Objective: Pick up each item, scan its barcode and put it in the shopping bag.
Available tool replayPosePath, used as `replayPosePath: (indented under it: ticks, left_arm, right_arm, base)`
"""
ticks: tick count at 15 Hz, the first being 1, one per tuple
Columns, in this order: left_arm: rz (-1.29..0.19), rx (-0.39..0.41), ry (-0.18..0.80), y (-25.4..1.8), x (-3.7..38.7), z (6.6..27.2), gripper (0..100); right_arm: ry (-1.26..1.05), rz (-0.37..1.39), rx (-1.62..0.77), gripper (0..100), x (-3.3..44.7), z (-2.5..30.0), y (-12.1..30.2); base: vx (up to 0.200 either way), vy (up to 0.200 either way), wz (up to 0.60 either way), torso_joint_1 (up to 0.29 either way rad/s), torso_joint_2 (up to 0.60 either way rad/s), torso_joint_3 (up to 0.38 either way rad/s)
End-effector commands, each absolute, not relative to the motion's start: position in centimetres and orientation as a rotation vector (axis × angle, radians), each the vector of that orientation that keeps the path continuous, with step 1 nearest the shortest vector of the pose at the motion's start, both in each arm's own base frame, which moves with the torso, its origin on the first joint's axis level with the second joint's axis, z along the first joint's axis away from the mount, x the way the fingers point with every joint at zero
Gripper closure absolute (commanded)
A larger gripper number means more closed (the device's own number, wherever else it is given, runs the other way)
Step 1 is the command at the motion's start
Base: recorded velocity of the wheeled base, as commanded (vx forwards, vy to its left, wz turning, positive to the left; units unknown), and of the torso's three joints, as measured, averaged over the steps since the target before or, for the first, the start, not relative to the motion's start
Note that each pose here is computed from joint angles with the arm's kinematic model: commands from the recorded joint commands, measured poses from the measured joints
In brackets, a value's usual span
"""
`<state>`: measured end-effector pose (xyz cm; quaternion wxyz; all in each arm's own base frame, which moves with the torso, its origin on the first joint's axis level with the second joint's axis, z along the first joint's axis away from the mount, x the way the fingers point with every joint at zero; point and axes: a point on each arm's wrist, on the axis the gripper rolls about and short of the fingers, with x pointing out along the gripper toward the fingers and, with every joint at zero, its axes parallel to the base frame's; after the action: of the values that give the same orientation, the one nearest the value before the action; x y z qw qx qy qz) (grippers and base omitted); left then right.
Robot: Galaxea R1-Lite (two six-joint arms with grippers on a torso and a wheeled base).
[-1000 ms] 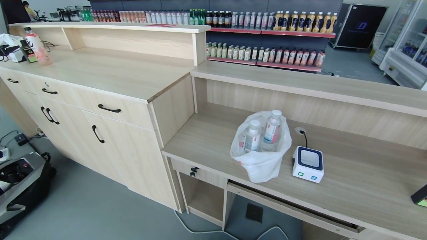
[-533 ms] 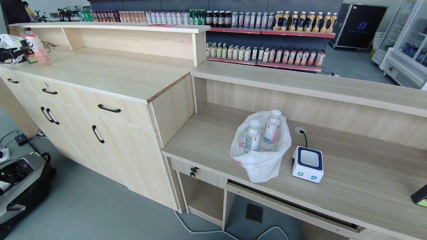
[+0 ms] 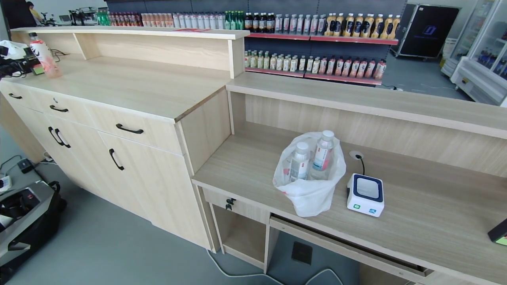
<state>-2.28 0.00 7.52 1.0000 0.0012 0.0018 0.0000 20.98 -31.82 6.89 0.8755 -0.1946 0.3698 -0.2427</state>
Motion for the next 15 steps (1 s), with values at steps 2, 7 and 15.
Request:
replayPosePath:
  ticks: [2, 7, 15]
  left_arm:
    - [0.0, 0.002, 0.003, 0.0, -2.3, 7.5, 0]
    - [0.0, 0.002, 0.003, 0.0, -2.3, 7.5, 0]
    - [0.0, 0.003, 0.003, 0.0, -2.3, 7.5, 0]
  right_arm:
    - [0.784, -0.491, -0.392, 0, 21.4, 5.7, -32.4]
    - [0.733, -0.376, -0.387, 0, 23.5, 5.0, -31.3]
    - [0.711, -0.324, -0.415, 0, 25.2, 4.1, -30.2]
  base:
    - [0.0, 0.0, 0.0, 0.0, 0.0, 0.0]
    - [0.0, 0.0, 0.0, 0.0, 0.0, 0.0]
    - [0.0, 0.0, 0.0, 0.0, 0.0, 0.0]
